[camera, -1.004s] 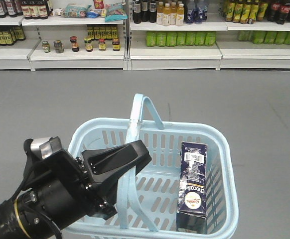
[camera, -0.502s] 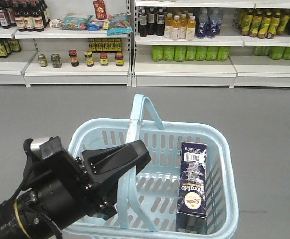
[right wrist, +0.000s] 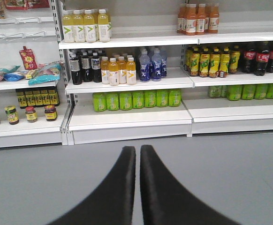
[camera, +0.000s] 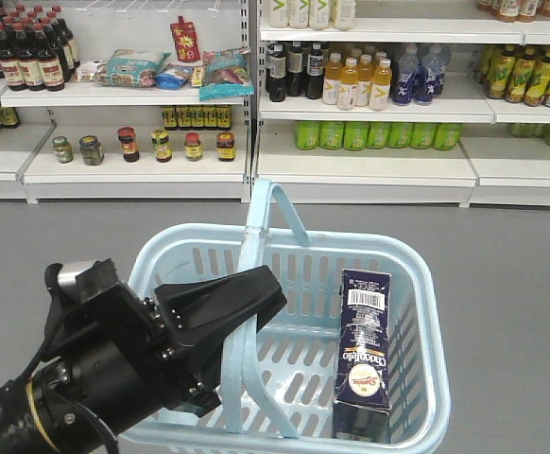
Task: Left arm holds basket, right arm returns cookies
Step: 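Drive forward toward the drink shelves holding the basket in the left gripper, then turn the base away from the shelves toward the open floor, basket held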
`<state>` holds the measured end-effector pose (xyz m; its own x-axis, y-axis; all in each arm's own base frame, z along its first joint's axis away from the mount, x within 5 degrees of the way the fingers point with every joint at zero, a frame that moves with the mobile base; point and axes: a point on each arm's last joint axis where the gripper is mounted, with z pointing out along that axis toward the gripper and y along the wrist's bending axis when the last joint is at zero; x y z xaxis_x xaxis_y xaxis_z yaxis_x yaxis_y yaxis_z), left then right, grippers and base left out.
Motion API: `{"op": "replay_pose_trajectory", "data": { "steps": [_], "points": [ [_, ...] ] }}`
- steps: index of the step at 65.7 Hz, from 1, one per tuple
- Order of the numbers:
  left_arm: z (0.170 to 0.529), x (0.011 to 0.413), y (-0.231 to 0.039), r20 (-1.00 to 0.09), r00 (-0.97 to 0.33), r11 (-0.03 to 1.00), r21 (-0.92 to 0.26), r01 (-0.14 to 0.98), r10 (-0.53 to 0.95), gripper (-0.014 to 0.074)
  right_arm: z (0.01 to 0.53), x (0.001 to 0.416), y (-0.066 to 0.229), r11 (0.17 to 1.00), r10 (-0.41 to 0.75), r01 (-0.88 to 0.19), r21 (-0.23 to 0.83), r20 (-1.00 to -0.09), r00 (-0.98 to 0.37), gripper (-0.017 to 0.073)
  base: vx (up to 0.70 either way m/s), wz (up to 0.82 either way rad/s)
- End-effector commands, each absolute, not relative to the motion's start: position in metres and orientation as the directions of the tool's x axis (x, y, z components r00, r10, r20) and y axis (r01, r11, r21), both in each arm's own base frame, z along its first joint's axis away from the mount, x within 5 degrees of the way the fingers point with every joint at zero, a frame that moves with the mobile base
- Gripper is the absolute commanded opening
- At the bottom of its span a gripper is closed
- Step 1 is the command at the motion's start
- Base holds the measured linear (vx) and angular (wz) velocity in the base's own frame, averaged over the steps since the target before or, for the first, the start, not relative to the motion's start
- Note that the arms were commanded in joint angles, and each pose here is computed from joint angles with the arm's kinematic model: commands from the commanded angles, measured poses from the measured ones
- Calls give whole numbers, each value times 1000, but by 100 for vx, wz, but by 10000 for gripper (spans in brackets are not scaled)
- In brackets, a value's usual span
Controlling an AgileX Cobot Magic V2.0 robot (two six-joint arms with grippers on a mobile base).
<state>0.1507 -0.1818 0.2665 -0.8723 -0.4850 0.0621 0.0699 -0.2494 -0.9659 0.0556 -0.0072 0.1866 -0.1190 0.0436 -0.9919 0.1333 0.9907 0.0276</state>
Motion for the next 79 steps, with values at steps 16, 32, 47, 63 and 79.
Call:
{"op": "replay_pose_trajectory", "data": {
  "steps": [16,32,47,63,79],
  "points": [
    [295,147,-179,44,-884,-407,-898,170,-465,-3,188,56,-8,990,28,138,20,-998,-53,-10,57,-3],
    [295,147,-179,43,-884,-406,-898,170,-465,-3,188,56,-8,990,28,138,20,-998,-53,-10,56,-4],
    [295,147,-179,43,-884,-406,-898,170,-465,-3,188,56,-8,990,28,138,20,-998,-53,-10,53,-3],
    [295,147,-179,43,-884,-406,-898,170,-465,-3,188,56,-8,990,28,138,20,-998,-54,-10,50,-3],
    [295,147,-179,43,-884,-406,-898,170,-465,-3,188,56,-8,990,28,138,20,-998,-54,-10,47,-5]
  ]
}}
